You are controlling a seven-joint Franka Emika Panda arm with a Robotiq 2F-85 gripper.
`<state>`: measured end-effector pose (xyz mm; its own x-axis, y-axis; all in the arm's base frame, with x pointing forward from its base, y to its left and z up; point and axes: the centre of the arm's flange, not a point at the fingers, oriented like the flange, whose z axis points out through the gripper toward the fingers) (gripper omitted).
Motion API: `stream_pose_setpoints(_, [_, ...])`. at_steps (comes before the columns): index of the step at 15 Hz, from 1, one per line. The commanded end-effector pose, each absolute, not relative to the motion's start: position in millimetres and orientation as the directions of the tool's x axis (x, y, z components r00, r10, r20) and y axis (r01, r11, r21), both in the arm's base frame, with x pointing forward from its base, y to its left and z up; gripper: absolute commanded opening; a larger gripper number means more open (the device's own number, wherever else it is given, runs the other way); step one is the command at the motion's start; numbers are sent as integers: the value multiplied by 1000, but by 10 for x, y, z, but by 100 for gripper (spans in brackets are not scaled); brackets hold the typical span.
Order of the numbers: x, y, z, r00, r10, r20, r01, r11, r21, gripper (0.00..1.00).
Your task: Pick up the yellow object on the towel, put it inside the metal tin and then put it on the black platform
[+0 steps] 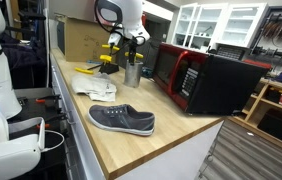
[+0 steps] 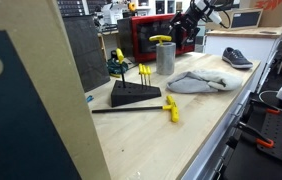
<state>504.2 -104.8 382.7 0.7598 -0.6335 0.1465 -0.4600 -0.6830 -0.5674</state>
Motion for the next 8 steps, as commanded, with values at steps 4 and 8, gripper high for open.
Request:
stream_pose_setpoints(4, [5170,-869,4445,836,-525,159,-427,-806,-410,100])
stream_pose_setpoints(8, [5315,-841,4714,885,-440,152,-371,-864,-340,100])
